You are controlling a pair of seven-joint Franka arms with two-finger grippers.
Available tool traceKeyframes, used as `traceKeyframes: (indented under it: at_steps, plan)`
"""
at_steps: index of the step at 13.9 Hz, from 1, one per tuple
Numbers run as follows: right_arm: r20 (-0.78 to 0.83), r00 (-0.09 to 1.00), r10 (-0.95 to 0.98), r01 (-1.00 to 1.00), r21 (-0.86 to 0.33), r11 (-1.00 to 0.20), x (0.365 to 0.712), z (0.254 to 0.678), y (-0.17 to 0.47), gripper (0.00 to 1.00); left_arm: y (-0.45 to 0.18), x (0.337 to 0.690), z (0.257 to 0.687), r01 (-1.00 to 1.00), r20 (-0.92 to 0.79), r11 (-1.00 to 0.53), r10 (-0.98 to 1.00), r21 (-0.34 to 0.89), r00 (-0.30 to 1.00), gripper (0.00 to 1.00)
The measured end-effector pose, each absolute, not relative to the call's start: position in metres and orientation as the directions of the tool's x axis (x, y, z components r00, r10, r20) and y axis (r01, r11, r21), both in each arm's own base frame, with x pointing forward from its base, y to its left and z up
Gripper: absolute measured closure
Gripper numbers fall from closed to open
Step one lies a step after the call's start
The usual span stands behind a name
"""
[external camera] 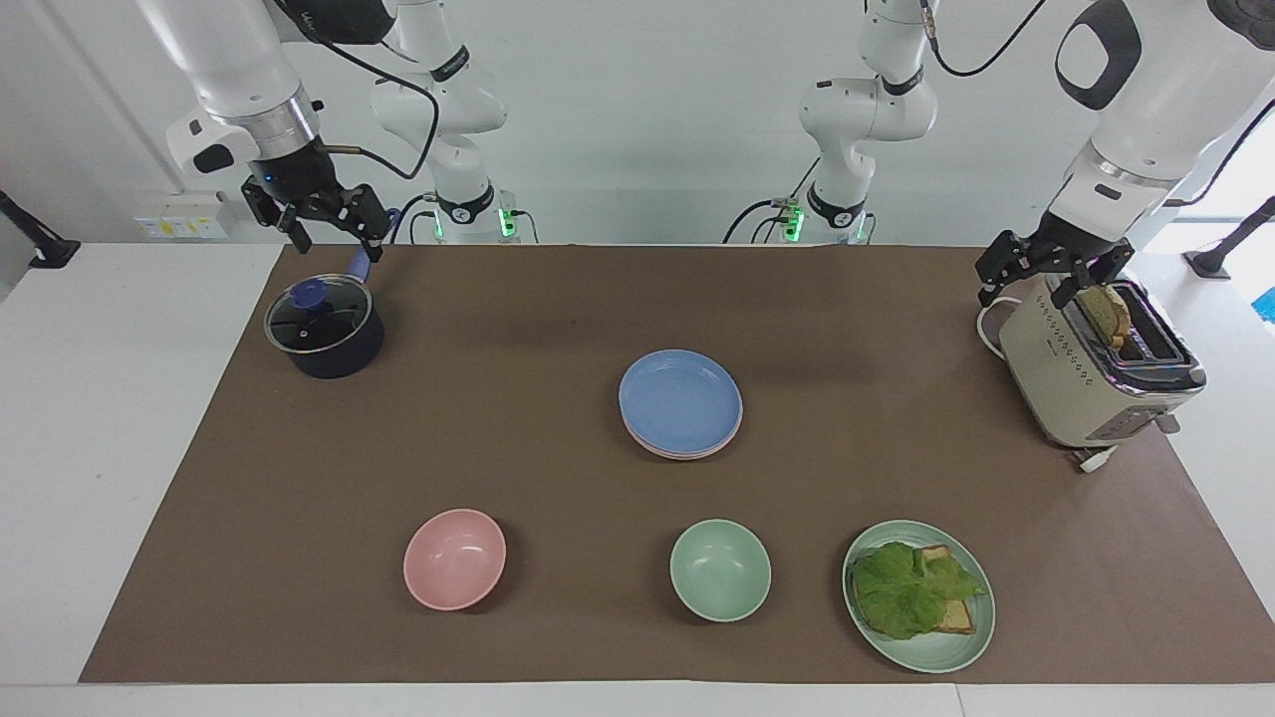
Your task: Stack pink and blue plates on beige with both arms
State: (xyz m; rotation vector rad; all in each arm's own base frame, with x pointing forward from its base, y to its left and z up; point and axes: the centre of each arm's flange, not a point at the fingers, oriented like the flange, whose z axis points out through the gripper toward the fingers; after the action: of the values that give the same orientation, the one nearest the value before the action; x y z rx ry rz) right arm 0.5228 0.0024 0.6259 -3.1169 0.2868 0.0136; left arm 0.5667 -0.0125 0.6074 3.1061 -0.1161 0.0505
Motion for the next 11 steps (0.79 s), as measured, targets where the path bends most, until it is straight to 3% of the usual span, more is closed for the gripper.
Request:
traceKeyframes:
  at_steps: [11]
  plan:
    - [-0.008,0.985,-0.173,-0.173,-0.011,-0.985,0.522,0.626,-0.024,0.0,-0.013,0.567,0.607,-0.075,0.034,-0.997,-0.074,0.032,0.997,0.0]
